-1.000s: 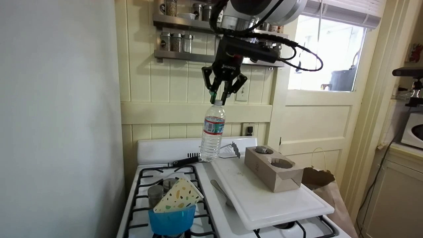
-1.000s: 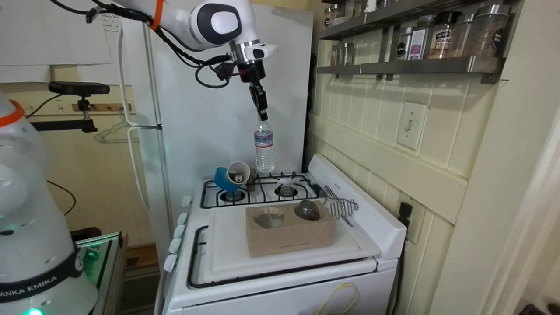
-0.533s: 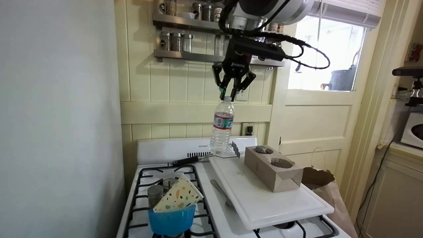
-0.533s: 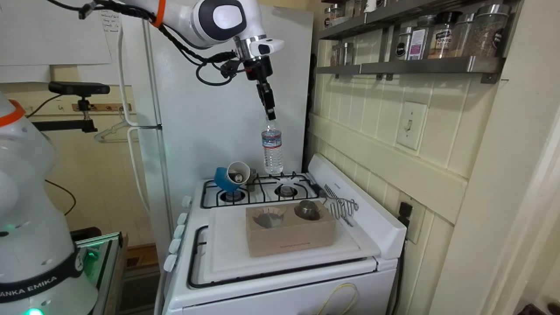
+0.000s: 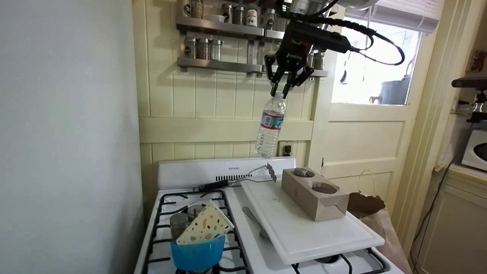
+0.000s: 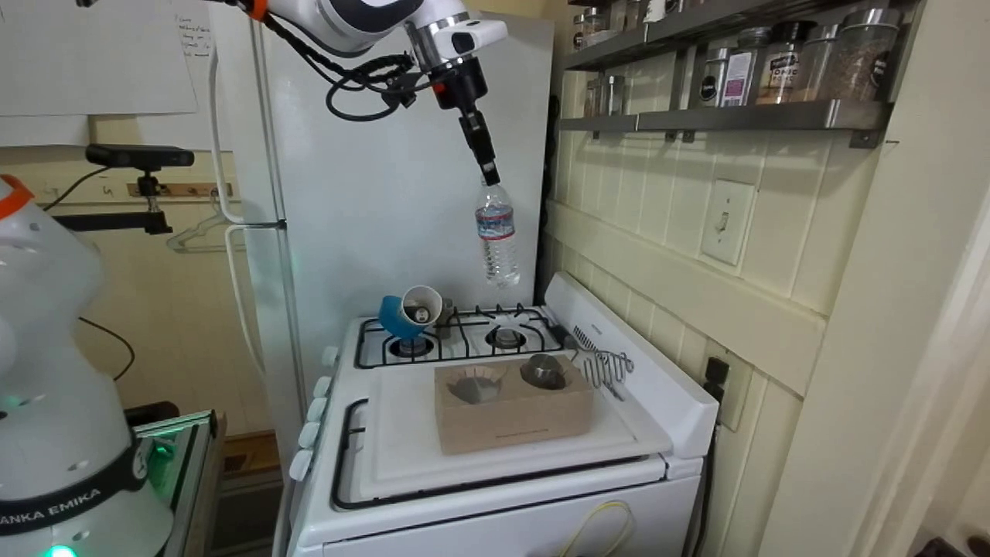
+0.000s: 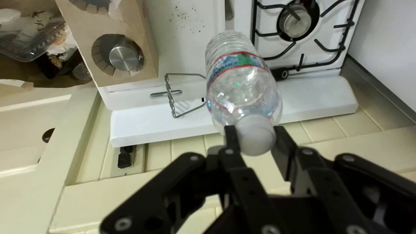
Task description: Move the clear bottle to the empty hole of the wooden object
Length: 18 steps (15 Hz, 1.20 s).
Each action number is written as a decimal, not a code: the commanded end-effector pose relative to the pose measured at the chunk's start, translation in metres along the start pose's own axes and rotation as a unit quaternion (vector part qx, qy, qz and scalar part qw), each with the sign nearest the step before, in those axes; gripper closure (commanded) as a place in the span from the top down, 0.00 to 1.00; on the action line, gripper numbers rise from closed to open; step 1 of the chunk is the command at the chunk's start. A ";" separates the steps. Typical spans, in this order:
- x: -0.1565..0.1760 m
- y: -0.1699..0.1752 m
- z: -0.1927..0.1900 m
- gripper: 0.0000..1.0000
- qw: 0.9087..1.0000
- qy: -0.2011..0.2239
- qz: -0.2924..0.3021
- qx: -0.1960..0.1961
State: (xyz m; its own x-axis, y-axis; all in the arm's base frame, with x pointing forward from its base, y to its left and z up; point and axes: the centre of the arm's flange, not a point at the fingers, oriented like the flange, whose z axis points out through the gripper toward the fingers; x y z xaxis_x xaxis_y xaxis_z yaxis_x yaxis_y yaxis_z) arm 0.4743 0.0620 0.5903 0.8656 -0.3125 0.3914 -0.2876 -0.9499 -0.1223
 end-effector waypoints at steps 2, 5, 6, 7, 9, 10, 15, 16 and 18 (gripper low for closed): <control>-0.029 0.043 -0.011 0.08 0.999 -0.010 0.024 -0.021; -0.037 0.079 -0.009 0.08 0.997 -0.015 0.060 -0.037; -0.037 0.093 -0.010 0.08 0.996 -0.006 0.080 -0.041; -0.034 0.107 -0.013 0.08 0.994 0.000 0.101 -0.039; -0.034 0.125 -0.014 0.08 0.992 -0.006 0.120 -0.048; -0.023 0.111 -0.004 0.31 0.994 -0.013 0.099 -0.042; -0.025 0.125 -0.006 0.31 0.992 -0.011 0.114 -0.046; -0.026 0.125 -0.005 0.31 0.992 -0.012 0.113 -0.046; -0.026 0.125 -0.005 0.31 0.992 -0.012 0.113 -0.046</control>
State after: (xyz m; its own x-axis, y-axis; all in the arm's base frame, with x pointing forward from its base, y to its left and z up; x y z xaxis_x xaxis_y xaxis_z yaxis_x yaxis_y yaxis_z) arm 0.4138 -0.0483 0.5697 0.7839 -0.5188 0.3412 -0.5112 -0.8511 -0.1196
